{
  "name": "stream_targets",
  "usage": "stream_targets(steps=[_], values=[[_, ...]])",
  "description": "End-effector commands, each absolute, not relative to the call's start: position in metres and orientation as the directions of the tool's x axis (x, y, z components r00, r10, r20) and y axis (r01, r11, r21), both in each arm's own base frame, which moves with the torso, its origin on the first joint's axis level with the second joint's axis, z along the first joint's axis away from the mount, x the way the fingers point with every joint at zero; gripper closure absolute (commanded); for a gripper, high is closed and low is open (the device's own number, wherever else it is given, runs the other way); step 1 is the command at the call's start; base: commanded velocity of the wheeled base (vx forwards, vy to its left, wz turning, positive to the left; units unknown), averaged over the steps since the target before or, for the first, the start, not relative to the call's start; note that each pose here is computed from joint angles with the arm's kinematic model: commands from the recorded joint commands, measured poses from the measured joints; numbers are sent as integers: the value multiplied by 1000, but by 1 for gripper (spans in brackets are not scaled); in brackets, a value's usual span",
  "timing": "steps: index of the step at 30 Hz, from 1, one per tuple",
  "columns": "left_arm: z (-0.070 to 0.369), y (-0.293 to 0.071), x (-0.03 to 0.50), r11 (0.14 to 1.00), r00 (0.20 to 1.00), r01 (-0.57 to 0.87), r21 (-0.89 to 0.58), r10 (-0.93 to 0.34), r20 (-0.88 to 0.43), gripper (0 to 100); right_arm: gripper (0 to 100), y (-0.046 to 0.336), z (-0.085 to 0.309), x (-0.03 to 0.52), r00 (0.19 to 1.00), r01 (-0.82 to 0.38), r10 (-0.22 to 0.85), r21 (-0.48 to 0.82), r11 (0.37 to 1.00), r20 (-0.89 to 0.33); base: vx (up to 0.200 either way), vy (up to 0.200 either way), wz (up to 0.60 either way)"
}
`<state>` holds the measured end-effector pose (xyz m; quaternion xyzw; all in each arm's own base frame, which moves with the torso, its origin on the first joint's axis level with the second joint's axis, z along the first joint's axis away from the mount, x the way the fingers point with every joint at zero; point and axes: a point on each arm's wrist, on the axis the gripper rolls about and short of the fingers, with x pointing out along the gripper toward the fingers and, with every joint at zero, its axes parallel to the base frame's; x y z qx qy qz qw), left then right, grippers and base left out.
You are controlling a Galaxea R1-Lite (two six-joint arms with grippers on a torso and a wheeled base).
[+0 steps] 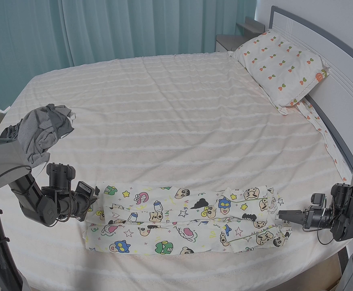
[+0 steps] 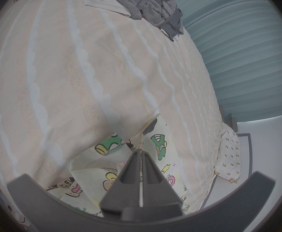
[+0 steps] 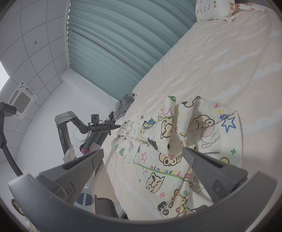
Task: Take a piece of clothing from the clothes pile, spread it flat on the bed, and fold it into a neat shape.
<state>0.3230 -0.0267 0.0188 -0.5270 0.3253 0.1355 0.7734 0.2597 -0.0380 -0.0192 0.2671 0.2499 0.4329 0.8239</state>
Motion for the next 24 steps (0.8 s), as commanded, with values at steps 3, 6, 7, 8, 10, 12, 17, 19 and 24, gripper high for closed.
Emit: stream_targets(steps=[3, 6, 7, 8, 10, 12, 17, 19, 24], values=[[17, -27, 324, 407, 749, -556, -725, -133, -649, 100, 0, -38, -19, 260, 502, -587, 847, 649, 484, -177, 0, 0, 0], [16, -27, 324, 407, 749, -556, -725, -131, -649, 100, 0, -39, -19, 260, 503, -587, 846, 648, 485, -177, 0, 0, 0], [17, -27, 325, 407, 752, -553, -727, -132, -646, 100, 0, -38, -19, 260, 503, -586, 846, 649, 485, -177, 0, 0, 0], [17, -27, 325, 405, 751, -555, -727, -132, -647, 100, 0, -38, -19, 260, 503, -586, 846, 649, 485, -177, 0, 0, 0], [17, -27, 325, 407, 751, -554, -726, -132, -647, 100, 0, -38, -19, 260, 503, -585, 846, 650, 485, -178, 0, 0, 0], [17, -27, 325, 408, 750, -555, -725, -133, -648, 100, 0, -39, -19, 260, 503, -587, 846, 648, 485, -177, 0, 0, 0], [15, -26, 322, 420, 742, -559, -715, -131, -657, 100, 0, -39, -19, 260, 505, -583, 844, 650, 487, -178, 0, 0, 0], [15, -27, 321, 442, 739, -553, -707, -132, -661, 100, 0, -39, -19, 260, 505, -583, 844, 650, 487, -178, 0, 0, 0], [10, -23, 316, 524, 726, -531, -666, -124, -676, 100, 0, -40, -20, 262, 507, -585, 843, 648, 488, -177, 0, 0, 0]])
